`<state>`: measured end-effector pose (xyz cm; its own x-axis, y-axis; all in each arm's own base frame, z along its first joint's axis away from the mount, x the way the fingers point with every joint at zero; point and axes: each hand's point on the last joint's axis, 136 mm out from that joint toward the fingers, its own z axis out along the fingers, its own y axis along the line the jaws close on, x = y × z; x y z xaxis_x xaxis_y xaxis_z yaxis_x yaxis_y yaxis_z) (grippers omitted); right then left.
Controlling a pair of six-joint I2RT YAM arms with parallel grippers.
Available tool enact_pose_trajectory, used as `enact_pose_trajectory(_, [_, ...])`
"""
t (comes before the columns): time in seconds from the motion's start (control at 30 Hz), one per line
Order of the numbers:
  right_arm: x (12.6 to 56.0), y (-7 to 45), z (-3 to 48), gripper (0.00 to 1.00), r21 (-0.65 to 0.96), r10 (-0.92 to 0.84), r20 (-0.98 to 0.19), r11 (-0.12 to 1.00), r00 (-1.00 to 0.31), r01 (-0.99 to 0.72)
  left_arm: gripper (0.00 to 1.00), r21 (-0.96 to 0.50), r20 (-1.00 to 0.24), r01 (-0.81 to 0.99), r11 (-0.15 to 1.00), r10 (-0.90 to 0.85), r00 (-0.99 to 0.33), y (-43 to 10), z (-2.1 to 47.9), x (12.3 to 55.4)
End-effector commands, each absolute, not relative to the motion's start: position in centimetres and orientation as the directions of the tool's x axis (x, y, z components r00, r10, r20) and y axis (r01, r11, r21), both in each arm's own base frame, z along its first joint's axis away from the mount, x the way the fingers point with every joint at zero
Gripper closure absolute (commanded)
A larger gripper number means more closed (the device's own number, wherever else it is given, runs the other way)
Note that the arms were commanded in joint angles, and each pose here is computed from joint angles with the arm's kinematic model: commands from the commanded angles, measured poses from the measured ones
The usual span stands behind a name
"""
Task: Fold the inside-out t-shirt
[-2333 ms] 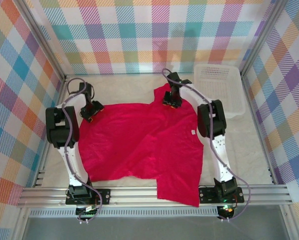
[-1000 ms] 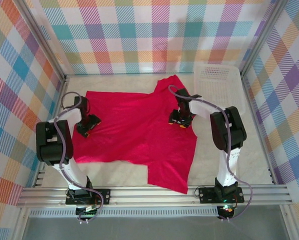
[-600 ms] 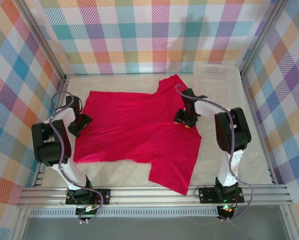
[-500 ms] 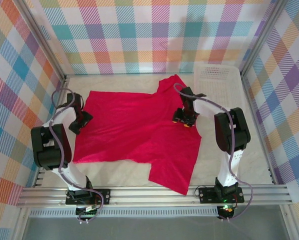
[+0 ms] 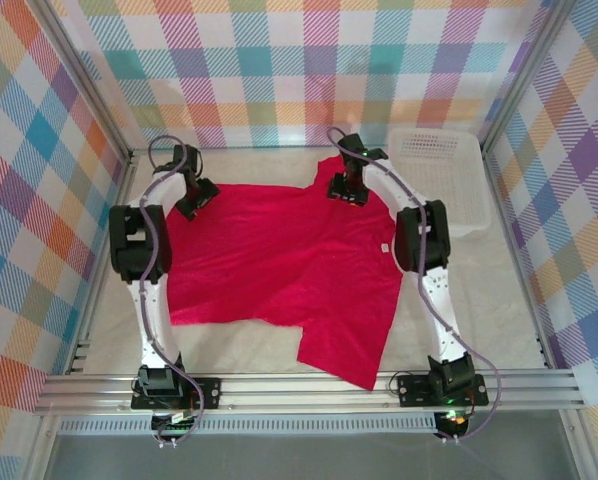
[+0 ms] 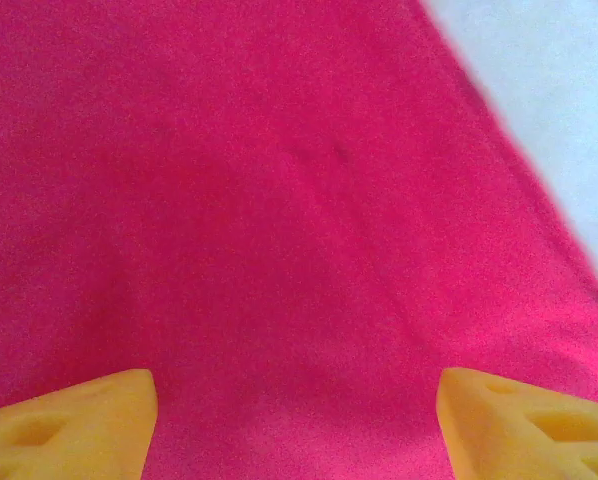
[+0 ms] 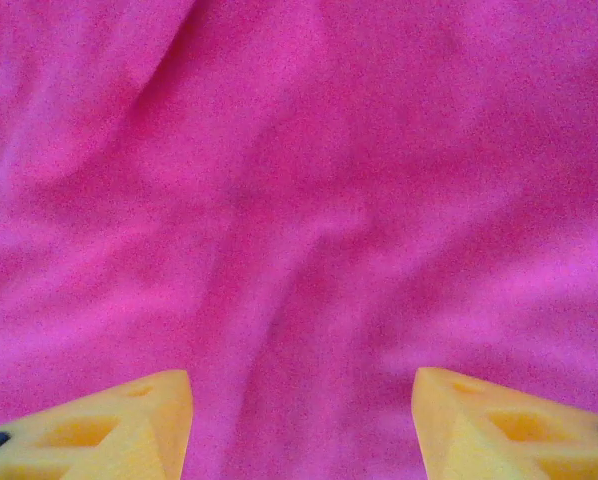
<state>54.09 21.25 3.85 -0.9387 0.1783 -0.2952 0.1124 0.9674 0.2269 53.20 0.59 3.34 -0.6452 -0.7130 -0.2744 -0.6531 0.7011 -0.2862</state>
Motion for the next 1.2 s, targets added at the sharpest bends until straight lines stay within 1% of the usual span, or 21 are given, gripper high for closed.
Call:
enact_pose_trajectory(0.0, [53.5,21.3,1.7,0.40,0.202,0.147,-0.201,0.974,-0.969,0.106,0.26,-0.265,-0.208,-0.658,0.705,-0.708,-0.675,0.3,1.8,53.7])
enact_pose_trajectory(0.13, [54.6,22.9,-0.6,0.41,0.327,0.188,-0.145,0.936,-0.971,0.133,0.27,-0.269,-0.173,-0.685,0.677,-0.733,-0.657,1.5,-0.8,55.4])
enact_pose_trajectory(0.23, [55.7,23.4,-1.8,0.45,0.416,0.244,-0.115,0.892,-0.963,0.176,0.31,-0.303,-0.150,-0.703,0.644,-0.760,-0.632,2.5,-2.0,56.8])
enact_pose_trajectory(0.4, [58.4,23.9,-1.6,0.45,0.523,0.311,-0.144,0.830,-0.940,0.195,0.34,-0.372,-0.166,-0.695,0.616,-0.780,-0.603,3.7,-2.1,59.3])
enact_pose_trajectory(0.53, [60.8,24.1,1.3,0.44,0.594,0.336,-0.215,0.790,-0.917,0.151,0.34,-0.423,-0.209,-0.665,0.615,-0.781,-0.589,4.0,-0.2,61.7])
enact_pose_trajectory(0.63, [61.2,25.1,6.1,0.42,0.655,0.304,-0.269,0.754,-0.914,0.058,0.34,-0.452,-0.261,-0.629,0.633,-0.768,-0.585,4.0,4.2,62.5])
enact_pose_trajectory(0.7, [60.4,25.7,9.9,0.42,0.666,0.268,-0.304,0.746,-0.914,-0.004,0.33,-0.439,-0.320,-0.611,0.659,-0.750,-0.579,4.0,8.2,61.7])
enact_pose_trajectory(0.77, [58.6,26.0,13.6,0.41,0.644,0.225,-0.338,0.764,-0.914,-0.051,0.32,-0.409,-0.379,-0.613,0.676,-0.737,-0.559,4.1,12.3,59.5])
enact_pose_trajectory(0.8, [57.5,26.1,14.5,0.41,0.629,0.203,-0.340,0.775,-0.918,-0.061,0.31,-0.395,-0.395,-0.619,0.679,-0.734,-0.552,4.2,13.8,58.1])
enact_pose_trajectory(0.87, [54.5,26.4,16.1,0.42,0.583,0.162,-0.340,0.809,-0.926,-0.073,0.31,-0.359,-0.418,-0.644,0.675,-0.734,-0.536,4.3,16.6,54.0])
enact_pose_trajectory(0.93, [51.2,26.2,16.9,0.42,0.527,0.124,-0.339,0.846,-0.932,-0.079,0.31,-0.327,-0.416,-0.679,0.657,-0.745,-0.521,4.6,18.1,49.1])
enact_pose_trajectory(1.03, [45.8,25.4,17.0,0.41,0.440,0.089,-0.338,0.895,-0.937,-0.074,0.32,-0.270,-0.409,-0.721,0.638,-0.754,-0.514,5.0,18.7,41.4])
enact_pose_trajectory(1.1, [42.2,24.6,16.5,0.41,0.400,0.082,-0.337,0.914,-0.938,-0.063,0.31,-0.219,-0.400,-0.746,0.629,-0.755,-0.520,5.4,18.1,36.6])
enact_pose_trajectory(1.17, [38.5,23.1,15.5,0.41,0.348,0.086,-0.340,0.936,-0.937,-0.040,0.31,-0.192,-0.359,-0.770,0.608,-0.774,-0.522,6.0,16.6,32.4])
